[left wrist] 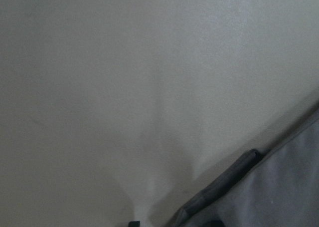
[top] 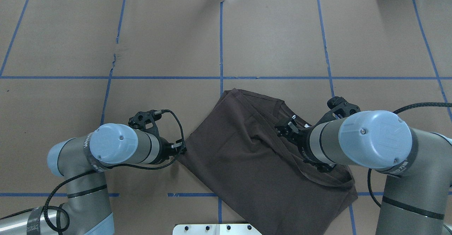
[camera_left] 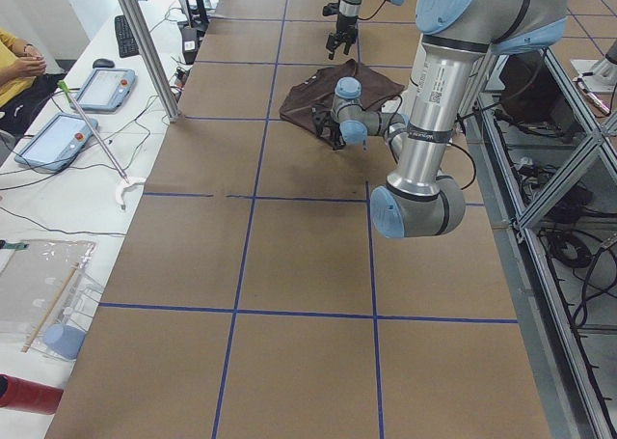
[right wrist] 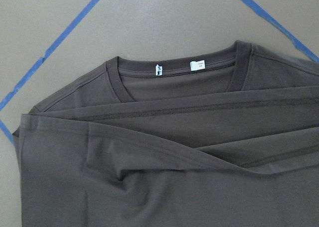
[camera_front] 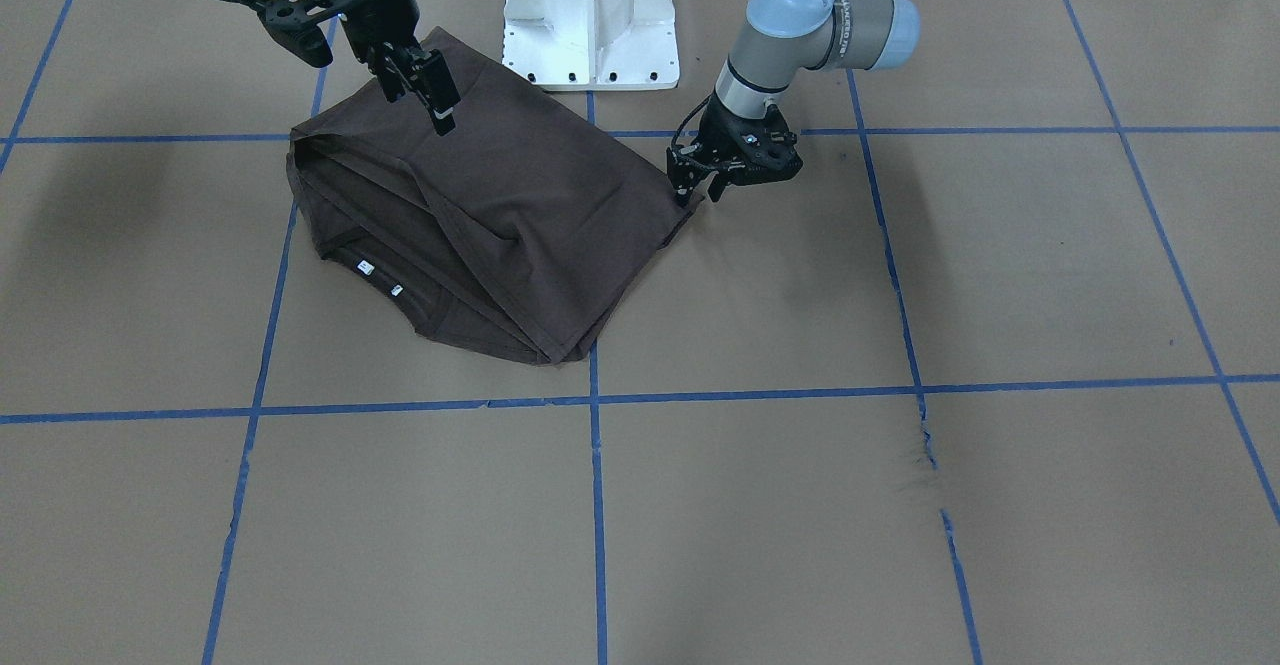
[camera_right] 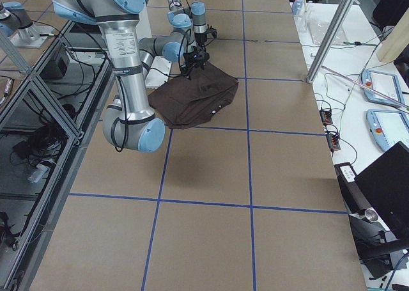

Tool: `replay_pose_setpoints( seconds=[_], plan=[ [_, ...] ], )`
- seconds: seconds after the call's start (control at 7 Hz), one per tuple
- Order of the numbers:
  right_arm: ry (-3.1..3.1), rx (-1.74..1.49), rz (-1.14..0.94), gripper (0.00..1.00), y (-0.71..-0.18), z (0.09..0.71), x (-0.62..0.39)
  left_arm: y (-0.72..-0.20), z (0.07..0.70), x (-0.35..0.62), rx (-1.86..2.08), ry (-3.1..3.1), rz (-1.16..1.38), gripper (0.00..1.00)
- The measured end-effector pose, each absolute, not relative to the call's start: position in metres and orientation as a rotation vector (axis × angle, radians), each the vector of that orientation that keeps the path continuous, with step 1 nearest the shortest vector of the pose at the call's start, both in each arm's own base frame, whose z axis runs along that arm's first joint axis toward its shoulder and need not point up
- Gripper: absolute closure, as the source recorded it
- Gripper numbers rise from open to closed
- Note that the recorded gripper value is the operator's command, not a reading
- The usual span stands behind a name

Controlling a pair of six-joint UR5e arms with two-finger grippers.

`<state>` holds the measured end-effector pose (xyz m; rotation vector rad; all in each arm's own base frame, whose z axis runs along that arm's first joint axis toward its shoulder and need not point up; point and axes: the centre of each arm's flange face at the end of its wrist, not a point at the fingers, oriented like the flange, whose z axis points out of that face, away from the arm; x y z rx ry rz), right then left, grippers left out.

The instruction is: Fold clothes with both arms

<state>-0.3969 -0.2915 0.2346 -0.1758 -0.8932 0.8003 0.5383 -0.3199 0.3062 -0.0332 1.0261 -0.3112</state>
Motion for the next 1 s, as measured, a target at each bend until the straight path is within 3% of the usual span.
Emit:
replay_pose_setpoints(
  seconds=[0.14, 0.29, 1.0],
  plan=[
    [-0.892, -0.175, 0.802, 0.0, -0.292, 0.235, -0.397, -0.319, 0.306, 0.539, -0.034, 1.026, -0.309, 0.89],
    [-0.89, -0.175, 0.802, 0.0, -0.292, 0.236, -0.397, -0.319, 0.305, 0.54, -0.035, 1.028, -0.308, 1.0],
    [-0.888, -0.173, 0.809, 0.0, -0.295, 0.236, -0.394, -0.319, 0.299, 0.521, -0.019, 1.033, -0.296, 1.0]
  ],
)
